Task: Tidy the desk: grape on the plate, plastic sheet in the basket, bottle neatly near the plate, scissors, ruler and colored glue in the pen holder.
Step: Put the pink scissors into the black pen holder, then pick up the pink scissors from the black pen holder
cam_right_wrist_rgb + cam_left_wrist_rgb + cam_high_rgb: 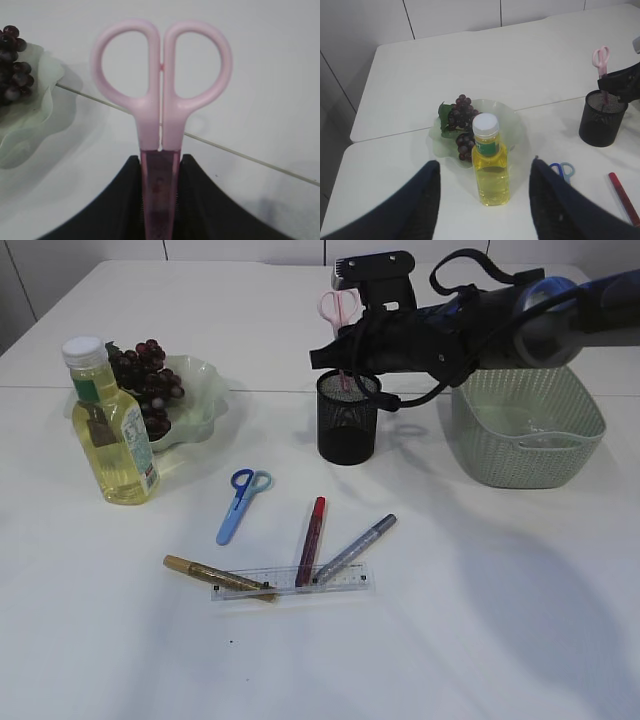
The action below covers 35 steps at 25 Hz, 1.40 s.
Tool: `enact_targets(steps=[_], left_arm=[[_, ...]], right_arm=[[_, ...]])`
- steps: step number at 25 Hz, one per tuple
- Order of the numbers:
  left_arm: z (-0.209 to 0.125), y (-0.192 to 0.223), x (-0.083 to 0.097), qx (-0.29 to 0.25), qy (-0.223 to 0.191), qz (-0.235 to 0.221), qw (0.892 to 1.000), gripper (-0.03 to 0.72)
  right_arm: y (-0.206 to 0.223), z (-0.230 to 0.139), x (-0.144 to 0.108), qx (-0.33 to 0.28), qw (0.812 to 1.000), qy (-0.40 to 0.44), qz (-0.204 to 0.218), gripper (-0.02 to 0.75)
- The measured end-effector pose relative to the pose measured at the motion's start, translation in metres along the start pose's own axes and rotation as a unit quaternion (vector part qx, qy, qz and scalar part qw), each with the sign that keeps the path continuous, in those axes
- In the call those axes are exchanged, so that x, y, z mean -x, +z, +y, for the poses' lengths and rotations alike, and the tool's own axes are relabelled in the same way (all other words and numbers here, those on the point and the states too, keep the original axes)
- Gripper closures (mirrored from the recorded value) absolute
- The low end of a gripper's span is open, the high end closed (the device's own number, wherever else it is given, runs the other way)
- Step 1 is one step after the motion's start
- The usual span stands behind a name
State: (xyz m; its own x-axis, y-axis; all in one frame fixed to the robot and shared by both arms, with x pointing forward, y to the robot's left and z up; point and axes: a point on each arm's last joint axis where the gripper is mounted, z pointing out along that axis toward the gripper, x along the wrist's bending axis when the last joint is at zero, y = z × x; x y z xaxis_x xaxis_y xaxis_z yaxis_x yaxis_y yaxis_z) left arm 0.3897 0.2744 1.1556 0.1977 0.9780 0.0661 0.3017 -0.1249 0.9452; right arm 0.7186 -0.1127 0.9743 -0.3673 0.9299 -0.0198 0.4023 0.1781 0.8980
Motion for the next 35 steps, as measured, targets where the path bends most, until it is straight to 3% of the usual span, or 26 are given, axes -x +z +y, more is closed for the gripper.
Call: enact_targets(steps=[16, 23, 30, 35], left_arm=[[0.000, 0.000, 0.000, 0.000, 0.000, 0.000, 1.000, 0.273], [0.000, 0.000, 0.000, 0.000, 0.000, 0.000, 1.000, 0.273], [0.000, 0.000, 0.000, 0.000, 0.000, 0.000, 1.000, 0.273], [0.000, 0.000, 0.000, 0.000, 0.000, 0.000, 1.000, 0.273]], right_arm=[[0.000, -0.002, 0.001, -0.011, 1.000, 0.000, -0.004, 0.496], [-0.023, 0.020, 0.005, -0.028, 0.999, 0.007, -0.024, 0.496], [-0.065, 0.039, 0.011, -0.110, 0.990, 0.064, -0.060, 0.496], [-0.094, 0.043, 0.014, -0.218, 0.967, 0.098, -0.088, 0.496]])
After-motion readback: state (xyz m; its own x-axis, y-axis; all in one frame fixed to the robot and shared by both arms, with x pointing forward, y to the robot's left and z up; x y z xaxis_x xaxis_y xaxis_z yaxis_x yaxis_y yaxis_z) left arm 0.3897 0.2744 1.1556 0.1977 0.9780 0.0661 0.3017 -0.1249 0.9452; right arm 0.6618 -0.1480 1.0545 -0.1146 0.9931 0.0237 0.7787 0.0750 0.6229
